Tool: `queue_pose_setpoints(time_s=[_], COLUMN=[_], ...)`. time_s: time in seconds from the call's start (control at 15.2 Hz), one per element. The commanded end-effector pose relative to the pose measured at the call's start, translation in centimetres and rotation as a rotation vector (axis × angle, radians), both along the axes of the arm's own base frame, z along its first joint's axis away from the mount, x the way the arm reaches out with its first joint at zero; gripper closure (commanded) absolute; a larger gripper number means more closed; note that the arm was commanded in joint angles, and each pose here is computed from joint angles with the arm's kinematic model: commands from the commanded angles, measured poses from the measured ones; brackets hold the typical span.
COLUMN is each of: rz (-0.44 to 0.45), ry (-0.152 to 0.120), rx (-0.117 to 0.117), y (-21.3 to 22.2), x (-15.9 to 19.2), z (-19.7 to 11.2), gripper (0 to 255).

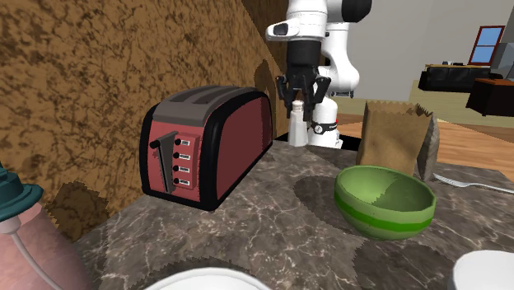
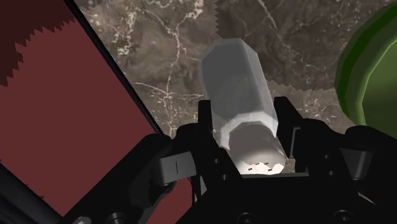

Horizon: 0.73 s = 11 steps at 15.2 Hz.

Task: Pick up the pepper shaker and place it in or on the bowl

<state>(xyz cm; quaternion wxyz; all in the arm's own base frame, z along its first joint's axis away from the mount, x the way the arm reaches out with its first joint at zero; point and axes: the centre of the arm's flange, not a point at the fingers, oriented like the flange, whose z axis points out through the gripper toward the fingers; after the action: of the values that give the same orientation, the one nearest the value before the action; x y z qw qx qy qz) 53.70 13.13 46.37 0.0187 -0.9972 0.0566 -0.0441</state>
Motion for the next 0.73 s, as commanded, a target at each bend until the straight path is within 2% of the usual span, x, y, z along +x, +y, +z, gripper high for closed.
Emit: queue_pose_setpoints(time_s=[0.0,0.59,0.66], rz=[0.0,0.0,0.0], ry=[0.0,0.0,0.0], rx=[0.0,0.0,0.0], y=[0.0,0.0,1.3], x=[0.0,0.0,0.3], z=[1.0,5.6,5.7], gripper=[255,255,255])
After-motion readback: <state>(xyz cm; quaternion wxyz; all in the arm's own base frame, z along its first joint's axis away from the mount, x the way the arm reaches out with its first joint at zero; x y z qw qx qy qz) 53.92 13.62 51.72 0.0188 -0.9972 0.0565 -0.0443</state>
